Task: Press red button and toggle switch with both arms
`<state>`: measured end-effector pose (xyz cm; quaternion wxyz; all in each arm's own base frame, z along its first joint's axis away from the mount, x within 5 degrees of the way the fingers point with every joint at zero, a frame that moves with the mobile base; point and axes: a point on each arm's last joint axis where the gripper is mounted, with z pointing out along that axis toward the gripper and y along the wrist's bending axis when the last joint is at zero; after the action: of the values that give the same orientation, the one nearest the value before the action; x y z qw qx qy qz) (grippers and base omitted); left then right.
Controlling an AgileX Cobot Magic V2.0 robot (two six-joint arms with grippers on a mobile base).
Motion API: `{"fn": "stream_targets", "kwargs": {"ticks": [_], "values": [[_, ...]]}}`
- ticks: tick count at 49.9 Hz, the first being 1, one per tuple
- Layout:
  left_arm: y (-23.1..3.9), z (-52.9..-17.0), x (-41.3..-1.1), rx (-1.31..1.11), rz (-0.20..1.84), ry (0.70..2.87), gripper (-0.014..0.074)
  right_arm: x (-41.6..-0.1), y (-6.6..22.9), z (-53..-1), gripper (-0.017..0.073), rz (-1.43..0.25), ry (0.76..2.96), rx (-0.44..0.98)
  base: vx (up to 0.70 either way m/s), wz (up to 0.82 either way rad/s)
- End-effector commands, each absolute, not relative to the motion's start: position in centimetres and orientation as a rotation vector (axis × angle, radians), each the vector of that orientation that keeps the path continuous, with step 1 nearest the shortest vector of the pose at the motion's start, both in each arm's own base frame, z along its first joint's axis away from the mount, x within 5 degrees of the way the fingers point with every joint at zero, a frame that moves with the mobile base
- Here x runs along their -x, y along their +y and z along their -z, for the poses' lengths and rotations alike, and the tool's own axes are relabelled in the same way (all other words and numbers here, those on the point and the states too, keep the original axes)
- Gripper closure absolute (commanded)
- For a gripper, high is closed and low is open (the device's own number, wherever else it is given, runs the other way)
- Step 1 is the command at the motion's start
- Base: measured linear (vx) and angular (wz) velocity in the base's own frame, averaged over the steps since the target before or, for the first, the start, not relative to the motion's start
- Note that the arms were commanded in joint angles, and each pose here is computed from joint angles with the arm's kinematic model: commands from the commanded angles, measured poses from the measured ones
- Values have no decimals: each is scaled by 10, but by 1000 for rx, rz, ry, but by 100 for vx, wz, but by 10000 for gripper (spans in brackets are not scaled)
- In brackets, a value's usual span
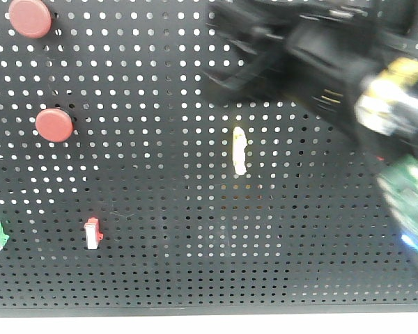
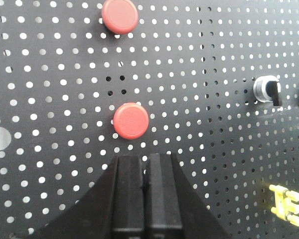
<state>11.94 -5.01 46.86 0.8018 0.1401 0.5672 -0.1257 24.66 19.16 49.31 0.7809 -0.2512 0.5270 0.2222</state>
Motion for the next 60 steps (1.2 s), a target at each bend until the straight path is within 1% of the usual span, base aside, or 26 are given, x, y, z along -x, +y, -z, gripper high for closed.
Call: {"fn": "stream_targets", "kwargs": {"ticks": [1, 18, 24, 30, 41, 49, 56, 60], "values": [[-48, -484, -113, -267, 286, 1110, 594, -239, 186, -521, 562, -500, 1040, 503, 0, 0], [-48, -484, -113, -267, 286, 1110, 594, -251, 190, -519, 562, -460, 1114, 509, 0, 0], [-48, -484, -113, -267, 286, 1110, 594, -257, 181, -518, 562, -424, 1136, 488, 0, 0], [-48, -483, -113, -267, 286, 1111, 594, -262, 171, -521, 562, -429, 1129, 444, 0, 0], [-48, -482, -114, -271, 285, 1127, 594, -261, 171, -521, 562, -428, 1127, 446, 0, 0], [-48, -481, -115, -276, 284, 1144, 594, -251, 164, -529, 562, -397, 1113, 453, 0, 0], [-48, -481, -115, -276, 284, 1146, 594, -246, 157, -531, 562, -305, 1132, 492, 0, 0], [-48, -480, -115, -277, 284, 1147, 594, -245, 157, -530, 562, -291, 1141, 498, 0, 0]]}}
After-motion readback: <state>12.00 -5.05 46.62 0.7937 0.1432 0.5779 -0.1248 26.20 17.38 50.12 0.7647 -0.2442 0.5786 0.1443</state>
